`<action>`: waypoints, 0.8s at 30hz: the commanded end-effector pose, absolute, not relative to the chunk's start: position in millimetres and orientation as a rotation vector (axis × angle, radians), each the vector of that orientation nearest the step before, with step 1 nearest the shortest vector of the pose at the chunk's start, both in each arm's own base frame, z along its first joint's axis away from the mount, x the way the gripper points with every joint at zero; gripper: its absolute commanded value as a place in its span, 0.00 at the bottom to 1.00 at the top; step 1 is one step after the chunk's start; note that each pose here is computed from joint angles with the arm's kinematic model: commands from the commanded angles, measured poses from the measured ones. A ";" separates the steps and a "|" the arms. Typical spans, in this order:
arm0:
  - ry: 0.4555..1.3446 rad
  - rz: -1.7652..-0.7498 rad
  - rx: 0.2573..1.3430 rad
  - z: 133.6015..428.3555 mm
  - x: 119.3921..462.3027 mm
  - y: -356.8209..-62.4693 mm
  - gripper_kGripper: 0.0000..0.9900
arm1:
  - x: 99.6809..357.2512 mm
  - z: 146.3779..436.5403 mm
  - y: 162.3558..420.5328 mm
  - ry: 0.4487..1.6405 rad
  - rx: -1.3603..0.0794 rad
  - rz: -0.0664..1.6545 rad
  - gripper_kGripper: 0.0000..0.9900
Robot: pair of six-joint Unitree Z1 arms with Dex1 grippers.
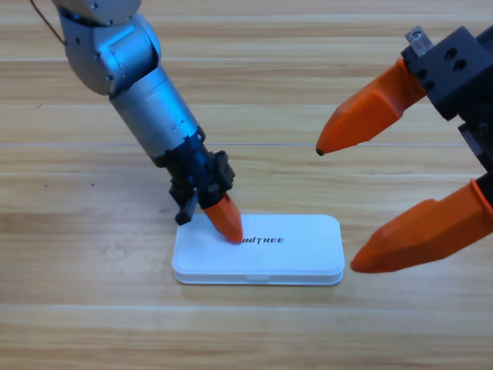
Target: Clean up eraser and pencils
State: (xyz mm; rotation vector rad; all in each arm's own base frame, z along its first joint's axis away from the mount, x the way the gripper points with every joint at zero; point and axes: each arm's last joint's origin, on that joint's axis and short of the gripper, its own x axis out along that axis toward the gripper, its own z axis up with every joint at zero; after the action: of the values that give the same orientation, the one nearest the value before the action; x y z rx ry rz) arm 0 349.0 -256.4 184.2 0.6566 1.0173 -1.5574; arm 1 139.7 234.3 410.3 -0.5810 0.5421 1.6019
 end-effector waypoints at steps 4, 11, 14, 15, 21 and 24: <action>0.878 -1.444 0.800 282.1 290.7 -230.9 0.00 | 137.7 407.2 228.3 0.551 -0.561 1.608 0.99; 0.675 -1.370 0.857 378.5 194.0 -191.9 0.00 | 137.5 407.6 228.0 0.551 -0.560 1.607 0.99; 0.640 -1.394 0.862 383.5 162.1 -179.9 0.17 | 137.1 407.6 227.5 0.551 -0.560 1.607 0.99; 0.640 -1.401 0.863 382.5 154.2 -176.2 0.37 | 137.1 407.1 227.5 0.553 -0.560 1.607 0.99; 0.679 -1.389 0.855 365.0 139.5 -164.9 1.00 | 136.8 407.1 227.0 0.553 -0.560 1.607 0.99; 0.701 -1.369 0.849 357.5 138.5 -162.9 1.00 | 136.5 407.5 226.7 0.551 -0.560 1.607 0.99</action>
State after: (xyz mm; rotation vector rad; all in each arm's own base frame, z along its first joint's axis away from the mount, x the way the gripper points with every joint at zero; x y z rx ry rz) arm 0 144.6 -163.3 369.7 0.8430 0.6673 -1.3753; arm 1 139.7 234.2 410.2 -0.5792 0.5444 1.6011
